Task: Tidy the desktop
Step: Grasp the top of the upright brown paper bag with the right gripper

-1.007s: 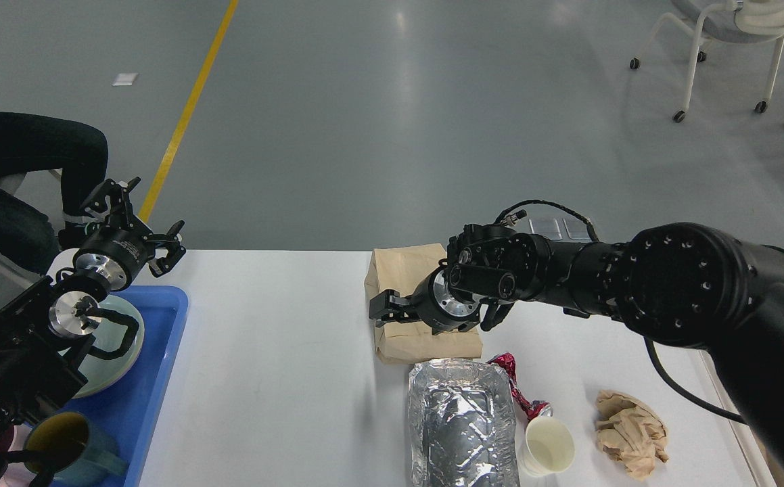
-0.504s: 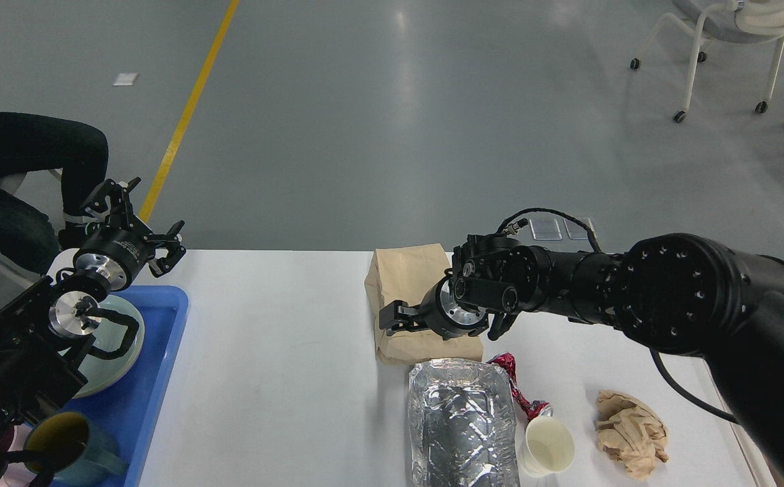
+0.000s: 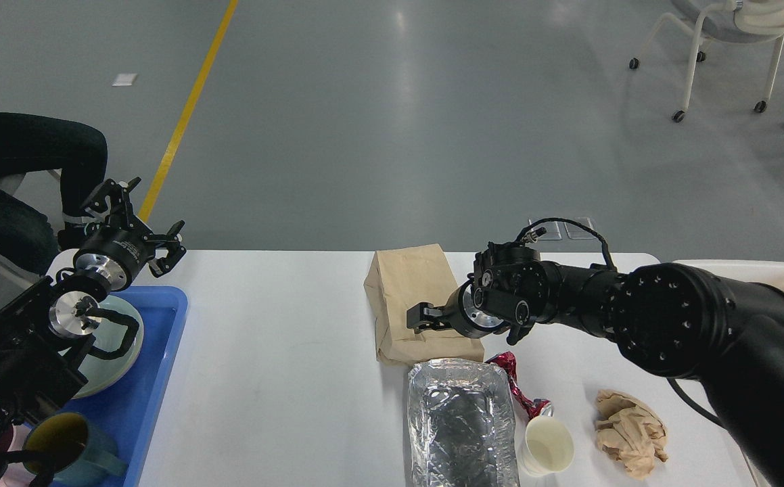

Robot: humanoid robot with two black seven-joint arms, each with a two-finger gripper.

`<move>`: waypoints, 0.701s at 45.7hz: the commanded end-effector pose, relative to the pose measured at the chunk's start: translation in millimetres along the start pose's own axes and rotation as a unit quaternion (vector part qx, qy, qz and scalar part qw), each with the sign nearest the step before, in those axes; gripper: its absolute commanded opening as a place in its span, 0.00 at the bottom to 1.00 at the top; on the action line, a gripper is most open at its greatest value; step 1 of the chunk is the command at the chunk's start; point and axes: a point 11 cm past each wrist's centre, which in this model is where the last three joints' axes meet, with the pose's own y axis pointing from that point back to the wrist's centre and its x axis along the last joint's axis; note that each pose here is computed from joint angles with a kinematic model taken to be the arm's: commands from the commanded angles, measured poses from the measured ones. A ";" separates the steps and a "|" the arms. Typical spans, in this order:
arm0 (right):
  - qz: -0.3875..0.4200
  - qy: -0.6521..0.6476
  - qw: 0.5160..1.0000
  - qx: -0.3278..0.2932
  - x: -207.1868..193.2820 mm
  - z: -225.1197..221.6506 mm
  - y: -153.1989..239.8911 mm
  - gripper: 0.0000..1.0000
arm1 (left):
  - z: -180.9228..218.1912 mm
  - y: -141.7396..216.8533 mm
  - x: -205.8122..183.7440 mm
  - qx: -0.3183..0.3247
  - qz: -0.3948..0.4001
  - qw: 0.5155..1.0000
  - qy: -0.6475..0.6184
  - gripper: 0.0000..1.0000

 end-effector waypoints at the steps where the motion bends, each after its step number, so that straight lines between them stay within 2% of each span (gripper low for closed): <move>1: 0.009 -0.002 1.000 -0.003 5.2 3.6 0.9 1.00 | 0.0 0.0 0.0 0.000 0.000 1.000 0.000 0.97; 18: 0.007 0.019 1.000 0.024 24.2 -29.9 33.4 1.00 | 0.0 0.0 0.2 0.000 0.000 1.000 0.000 0.97; 32: 0.009 0.015 0.999 0.041 24.2 -43.0 36.1 1.00 | 0.0 0.0 0.2 0.000 0.000 1.000 0.000 0.97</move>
